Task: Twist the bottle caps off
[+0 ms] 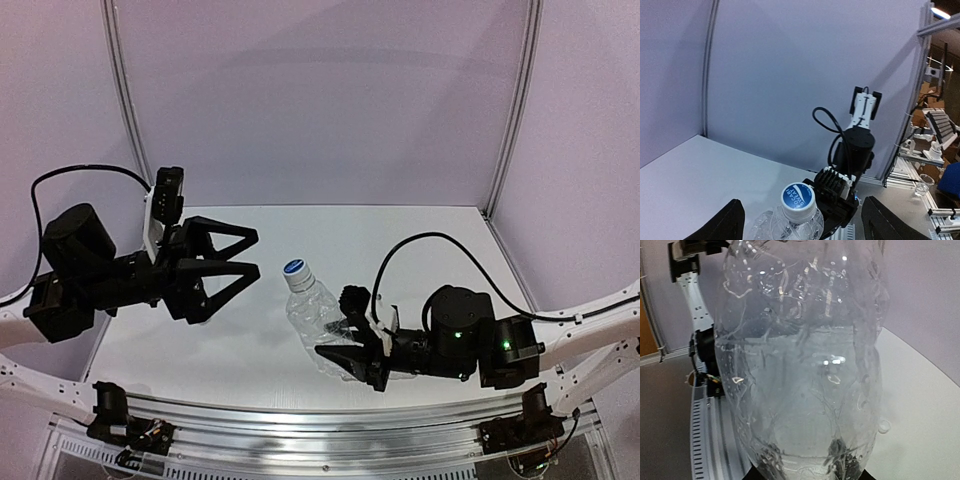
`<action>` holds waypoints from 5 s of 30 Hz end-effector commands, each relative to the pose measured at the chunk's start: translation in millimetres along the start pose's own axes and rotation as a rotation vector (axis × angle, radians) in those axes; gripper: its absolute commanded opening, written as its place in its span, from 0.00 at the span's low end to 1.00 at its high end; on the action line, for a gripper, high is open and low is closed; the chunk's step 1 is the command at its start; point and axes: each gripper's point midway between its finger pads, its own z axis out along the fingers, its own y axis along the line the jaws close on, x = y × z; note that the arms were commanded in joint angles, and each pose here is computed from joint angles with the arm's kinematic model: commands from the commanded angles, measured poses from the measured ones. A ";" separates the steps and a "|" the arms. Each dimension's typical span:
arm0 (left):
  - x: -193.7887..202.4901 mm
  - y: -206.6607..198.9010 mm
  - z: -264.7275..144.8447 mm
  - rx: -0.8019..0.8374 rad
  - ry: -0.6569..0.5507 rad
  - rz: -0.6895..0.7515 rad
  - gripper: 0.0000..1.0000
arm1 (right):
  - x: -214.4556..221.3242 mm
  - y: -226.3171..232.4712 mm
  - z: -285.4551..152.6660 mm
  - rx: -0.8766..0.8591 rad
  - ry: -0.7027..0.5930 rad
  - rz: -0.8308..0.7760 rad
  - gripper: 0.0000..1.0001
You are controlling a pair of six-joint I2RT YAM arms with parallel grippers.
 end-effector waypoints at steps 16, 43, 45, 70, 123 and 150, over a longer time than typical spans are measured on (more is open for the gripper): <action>29.4 -26.0 25.9 0.207 0.111 0.029 0.65 | 2.0 46.8 -1.7 -0.263 0.001 -0.009 0.36; 35.8 18.6 50.1 -0.121 0.172 -0.046 0.14 | 3.6 -31.7 13.8 0.219 0.028 0.011 0.35; 41.5 48.8 49.7 -0.321 0.170 -0.091 0.15 | 5.7 -63.5 13.7 0.432 0.048 0.011 0.34; 20.5 60.3 -0.2 -0.221 0.036 -0.096 0.99 | 11.7 -53.3 20.3 0.372 0.066 0.015 0.34; 39.6 -1.8 45.5 0.068 0.151 0.020 0.11 | -0.4 4.2 7.1 -0.027 0.047 0.052 0.35; 98.0 208.0 16.6 -0.861 0.233 -0.100 0.13 | -0.6 -88.9 -16.6 0.522 0.044 0.090 0.38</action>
